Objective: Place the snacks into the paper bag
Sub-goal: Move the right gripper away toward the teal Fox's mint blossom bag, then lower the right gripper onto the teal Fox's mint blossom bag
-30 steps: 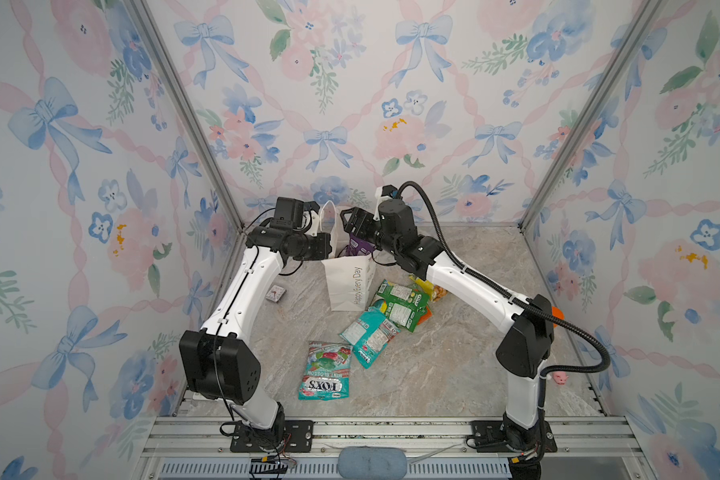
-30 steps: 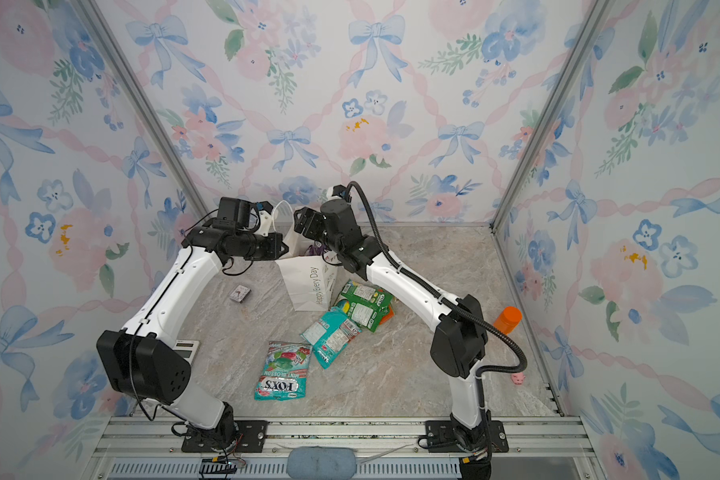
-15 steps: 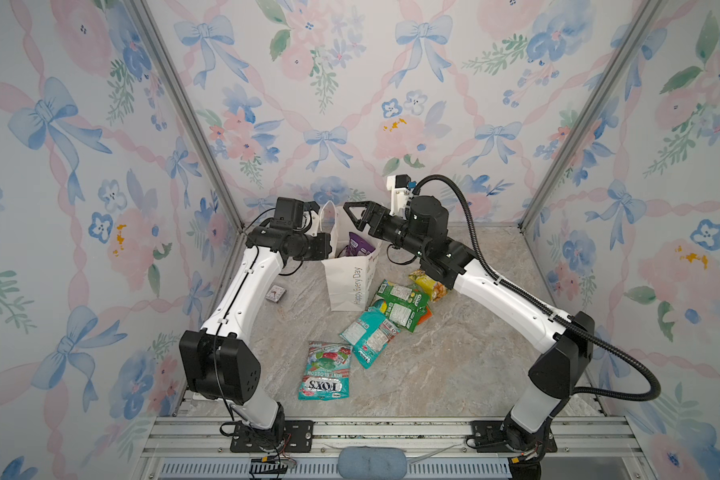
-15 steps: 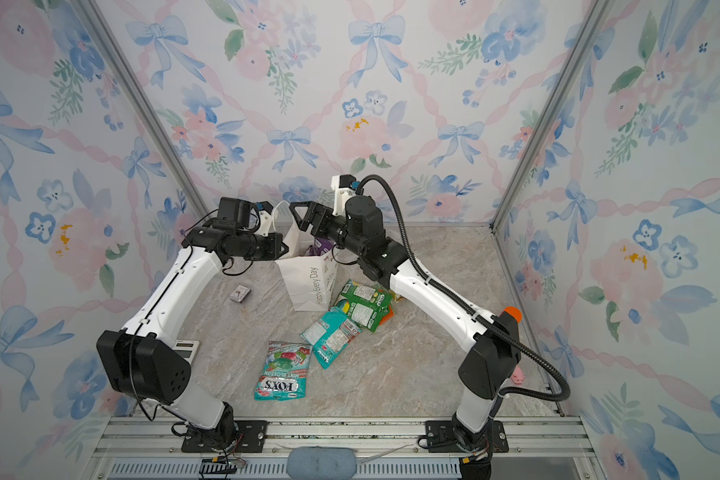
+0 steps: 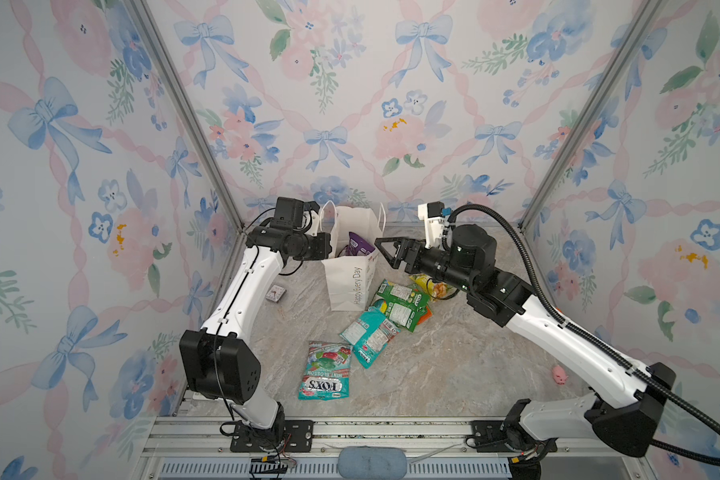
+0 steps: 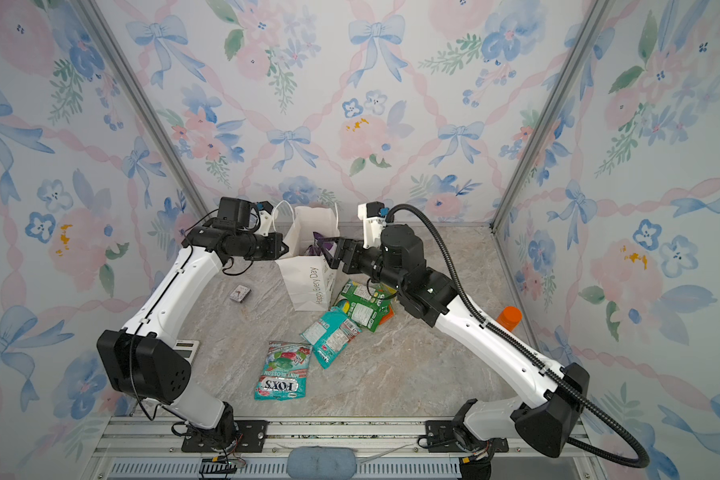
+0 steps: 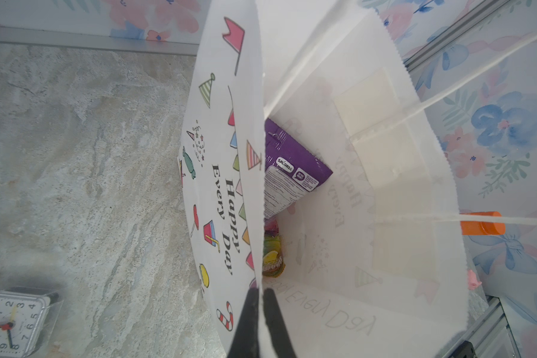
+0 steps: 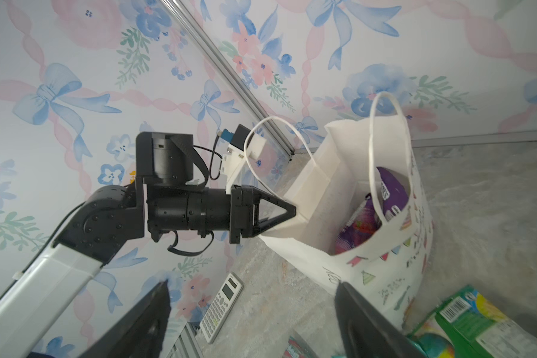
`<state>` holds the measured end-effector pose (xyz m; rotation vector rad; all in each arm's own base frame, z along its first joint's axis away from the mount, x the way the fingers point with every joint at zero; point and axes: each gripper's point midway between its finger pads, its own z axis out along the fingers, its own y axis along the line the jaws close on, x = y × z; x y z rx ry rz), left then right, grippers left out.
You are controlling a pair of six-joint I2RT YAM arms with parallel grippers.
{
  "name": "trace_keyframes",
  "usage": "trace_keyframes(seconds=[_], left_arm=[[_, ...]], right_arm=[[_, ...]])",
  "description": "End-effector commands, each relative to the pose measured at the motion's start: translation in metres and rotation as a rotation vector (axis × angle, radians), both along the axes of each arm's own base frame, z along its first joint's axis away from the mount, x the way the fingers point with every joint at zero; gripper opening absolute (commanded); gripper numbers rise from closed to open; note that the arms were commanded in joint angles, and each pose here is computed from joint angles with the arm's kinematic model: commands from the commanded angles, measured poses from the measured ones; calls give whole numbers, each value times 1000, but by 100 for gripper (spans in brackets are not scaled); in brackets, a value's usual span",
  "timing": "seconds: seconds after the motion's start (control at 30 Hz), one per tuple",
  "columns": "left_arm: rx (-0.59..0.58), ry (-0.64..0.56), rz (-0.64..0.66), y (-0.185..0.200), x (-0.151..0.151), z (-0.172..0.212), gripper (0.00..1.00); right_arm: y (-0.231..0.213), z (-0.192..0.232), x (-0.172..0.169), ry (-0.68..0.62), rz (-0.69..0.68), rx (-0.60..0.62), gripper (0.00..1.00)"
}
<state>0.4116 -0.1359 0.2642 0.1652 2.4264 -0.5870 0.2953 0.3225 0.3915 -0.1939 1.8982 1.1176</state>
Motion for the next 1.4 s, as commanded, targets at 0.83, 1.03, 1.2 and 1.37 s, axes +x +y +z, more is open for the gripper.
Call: trace_keyframes(seconds=[0.83, 1.03, 1.2, 1.37], left_arm=[[9, 9, 15, 3, 4, -8, 0], [3, 6, 14, 2, 3, -5, 0], [0, -1, 14, 3, 2, -2, 0], [-5, -4, 12, 3, 2, 0, 0]], right_arm=[[101, -304, -107, 530, 235, -717, 63], [107, -319, -113, 583, 265, -730, 64], [111, -330, -117, 632, 294, -749, 67], [110, -345, -120, 682, 302, -796, 66]])
